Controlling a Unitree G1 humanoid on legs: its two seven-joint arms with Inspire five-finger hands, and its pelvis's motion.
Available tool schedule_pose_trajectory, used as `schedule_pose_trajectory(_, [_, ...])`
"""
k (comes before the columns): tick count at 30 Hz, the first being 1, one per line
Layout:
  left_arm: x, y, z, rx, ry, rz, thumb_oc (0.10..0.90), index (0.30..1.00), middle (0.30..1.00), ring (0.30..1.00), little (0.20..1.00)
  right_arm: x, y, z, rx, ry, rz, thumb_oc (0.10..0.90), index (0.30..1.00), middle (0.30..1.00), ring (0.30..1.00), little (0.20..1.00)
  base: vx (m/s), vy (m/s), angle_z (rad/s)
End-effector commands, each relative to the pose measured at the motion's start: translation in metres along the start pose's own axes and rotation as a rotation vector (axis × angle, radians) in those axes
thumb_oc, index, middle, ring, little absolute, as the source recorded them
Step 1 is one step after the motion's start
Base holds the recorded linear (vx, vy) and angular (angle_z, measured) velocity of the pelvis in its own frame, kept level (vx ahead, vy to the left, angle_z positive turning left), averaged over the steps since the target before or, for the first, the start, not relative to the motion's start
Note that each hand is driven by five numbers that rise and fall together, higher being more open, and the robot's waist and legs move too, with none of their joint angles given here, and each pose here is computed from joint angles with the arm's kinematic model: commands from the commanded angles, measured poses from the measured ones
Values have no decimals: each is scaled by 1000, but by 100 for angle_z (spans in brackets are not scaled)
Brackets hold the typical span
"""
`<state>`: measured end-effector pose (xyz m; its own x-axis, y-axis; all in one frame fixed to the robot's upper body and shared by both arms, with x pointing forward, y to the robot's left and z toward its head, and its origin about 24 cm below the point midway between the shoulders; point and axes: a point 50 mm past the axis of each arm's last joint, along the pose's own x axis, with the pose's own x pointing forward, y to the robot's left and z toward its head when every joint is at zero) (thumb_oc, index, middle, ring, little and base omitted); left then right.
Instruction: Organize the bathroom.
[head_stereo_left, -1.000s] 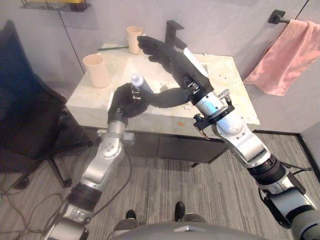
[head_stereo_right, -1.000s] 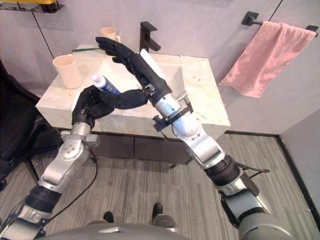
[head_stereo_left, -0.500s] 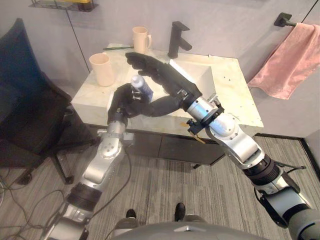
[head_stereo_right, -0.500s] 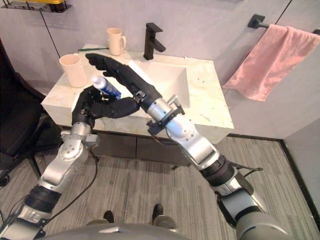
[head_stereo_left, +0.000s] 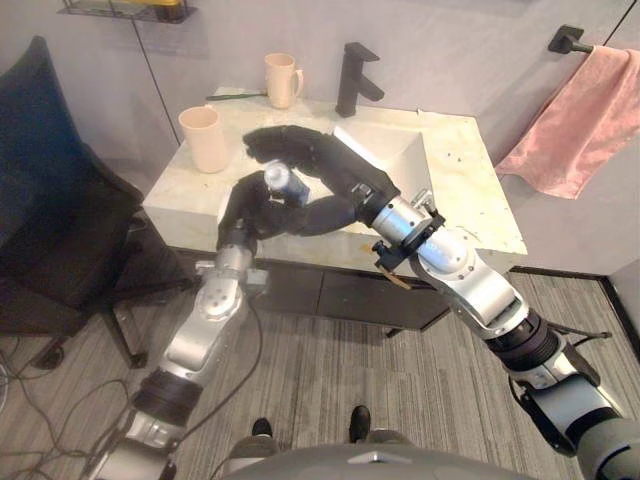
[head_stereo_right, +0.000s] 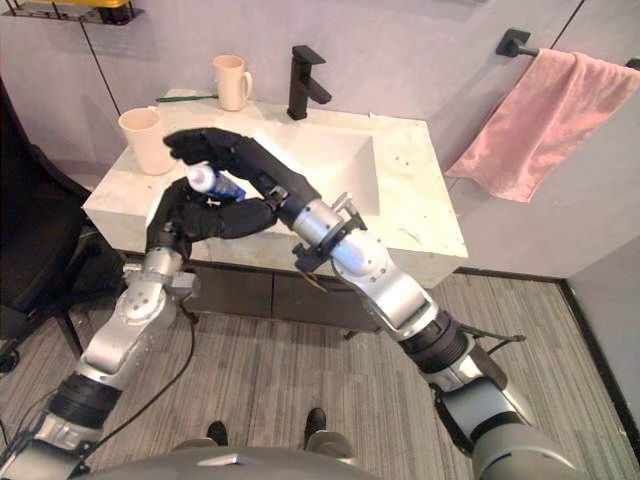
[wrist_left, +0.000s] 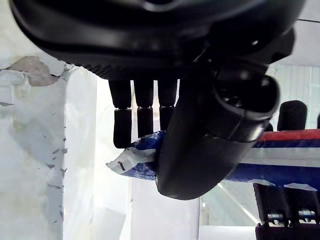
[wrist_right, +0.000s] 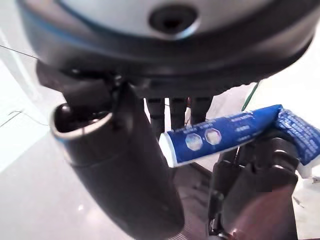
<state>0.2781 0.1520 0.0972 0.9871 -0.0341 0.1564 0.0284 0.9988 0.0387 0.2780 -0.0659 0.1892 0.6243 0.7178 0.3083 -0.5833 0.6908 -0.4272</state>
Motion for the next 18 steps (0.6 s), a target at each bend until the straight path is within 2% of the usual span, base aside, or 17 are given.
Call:
schedule_pose_trajectory(1, [8, -10, 61, -34, -343, -57, 400, 300, 300, 300, 300, 13, -10, 55, -30, -288, -24, 400, 300, 300, 300, 300, 0, 0, 0])
schedule_pose_trajectory(16, [4, -1, 54, -31, -326, -13, 400, 300, 300, 300, 300, 9, -18, 60, -44, -304, -61, 400, 300, 300, 300, 300, 0, 0, 0])
schedule_pose_trajectory(17, [4, 0, 54, -30, -327, -11, 400, 300, 300, 300, 300, 9, -19, 60, -43, -302, -62, 546, 519, 519, 519, 519, 0, 0, 0])
schedule_pose_trajectory(18, [3, 0, 54, -29, -328, -9, 400, 300, 300, 300, 300, 9, -19, 59, -37, -296, -67, 800, 900, 900, 900, 900, 0, 0, 0])
